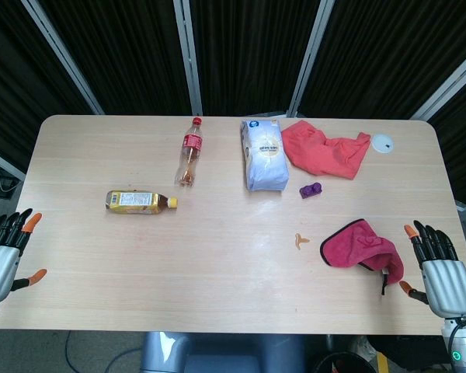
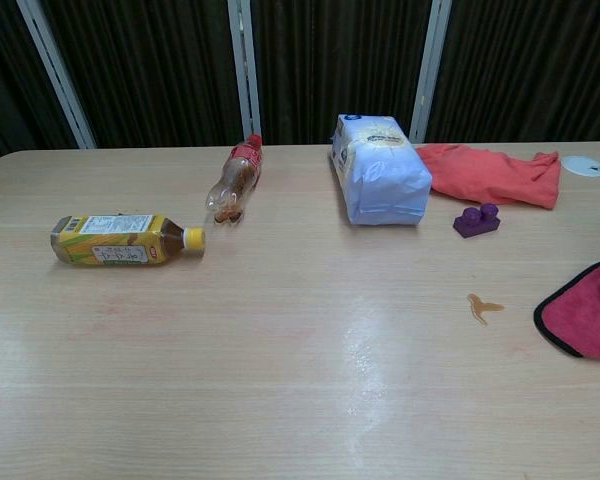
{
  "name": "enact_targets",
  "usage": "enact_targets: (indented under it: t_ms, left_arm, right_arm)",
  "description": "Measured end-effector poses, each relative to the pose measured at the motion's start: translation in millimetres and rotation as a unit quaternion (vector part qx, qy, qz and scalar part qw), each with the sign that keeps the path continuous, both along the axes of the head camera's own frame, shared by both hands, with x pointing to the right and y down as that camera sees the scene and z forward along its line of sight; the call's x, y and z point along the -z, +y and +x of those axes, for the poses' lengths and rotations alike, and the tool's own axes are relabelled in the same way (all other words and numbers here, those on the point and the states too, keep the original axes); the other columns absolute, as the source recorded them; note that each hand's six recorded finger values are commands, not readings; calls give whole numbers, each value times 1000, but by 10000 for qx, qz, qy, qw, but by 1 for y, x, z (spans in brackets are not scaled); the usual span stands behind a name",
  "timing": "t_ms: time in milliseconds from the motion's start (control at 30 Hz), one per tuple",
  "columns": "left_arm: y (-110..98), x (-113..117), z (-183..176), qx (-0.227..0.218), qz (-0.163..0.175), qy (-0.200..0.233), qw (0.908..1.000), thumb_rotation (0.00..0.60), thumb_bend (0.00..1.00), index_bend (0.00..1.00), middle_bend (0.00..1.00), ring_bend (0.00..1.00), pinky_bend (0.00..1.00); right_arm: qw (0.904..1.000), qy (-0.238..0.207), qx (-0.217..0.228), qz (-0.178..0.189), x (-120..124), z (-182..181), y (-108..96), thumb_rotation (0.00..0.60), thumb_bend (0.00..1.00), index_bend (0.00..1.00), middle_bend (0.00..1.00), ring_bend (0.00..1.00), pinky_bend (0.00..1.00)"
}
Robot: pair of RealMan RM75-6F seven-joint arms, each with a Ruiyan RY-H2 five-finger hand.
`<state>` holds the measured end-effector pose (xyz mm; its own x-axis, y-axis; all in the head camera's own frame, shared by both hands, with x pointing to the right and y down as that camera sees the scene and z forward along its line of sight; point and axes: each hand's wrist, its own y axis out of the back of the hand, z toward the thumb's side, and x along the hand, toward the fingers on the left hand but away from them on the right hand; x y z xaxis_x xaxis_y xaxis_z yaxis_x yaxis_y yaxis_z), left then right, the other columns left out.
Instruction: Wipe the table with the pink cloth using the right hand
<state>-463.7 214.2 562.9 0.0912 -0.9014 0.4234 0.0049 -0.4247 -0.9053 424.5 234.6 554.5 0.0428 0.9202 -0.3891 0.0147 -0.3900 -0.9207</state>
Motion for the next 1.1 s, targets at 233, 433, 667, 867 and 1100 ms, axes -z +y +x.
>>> enact_targets:
  t_ms: [233,433,667,867,1100]
  left_arm:
    - [-1,0,3,-49,7,-7,10000,600,3,0,0,0,0]
    - [-1,0,3,-49,40,44,10000,600,3,0,0,0,0]
    - [-1,0,2,-25,17,44,10000,600,4,0,0,0,0]
    - [-1,0,3,-45,24,29,10000,600,2,0,0,0,0]
    - [-1,0,3,-22,-7,60,10000,600,4,0,0,0,0]
  right_arm:
    - [9999,24,-16,-122,-1,1,3,600,0,0,0,0,80]
    - [9996,63,-68,-285,-4,2,4,600,0,0,0,0,80]
    - [9981,57,-173,-589,-14,0,2,600,0,0,0,0,80]
    - [9949,128,-209,-975,-31,-6,-4,600,0,0,0,0,80]
    - [9876,537,-228,-1455,-64,-18,-14,600,0,43,0,0,80]
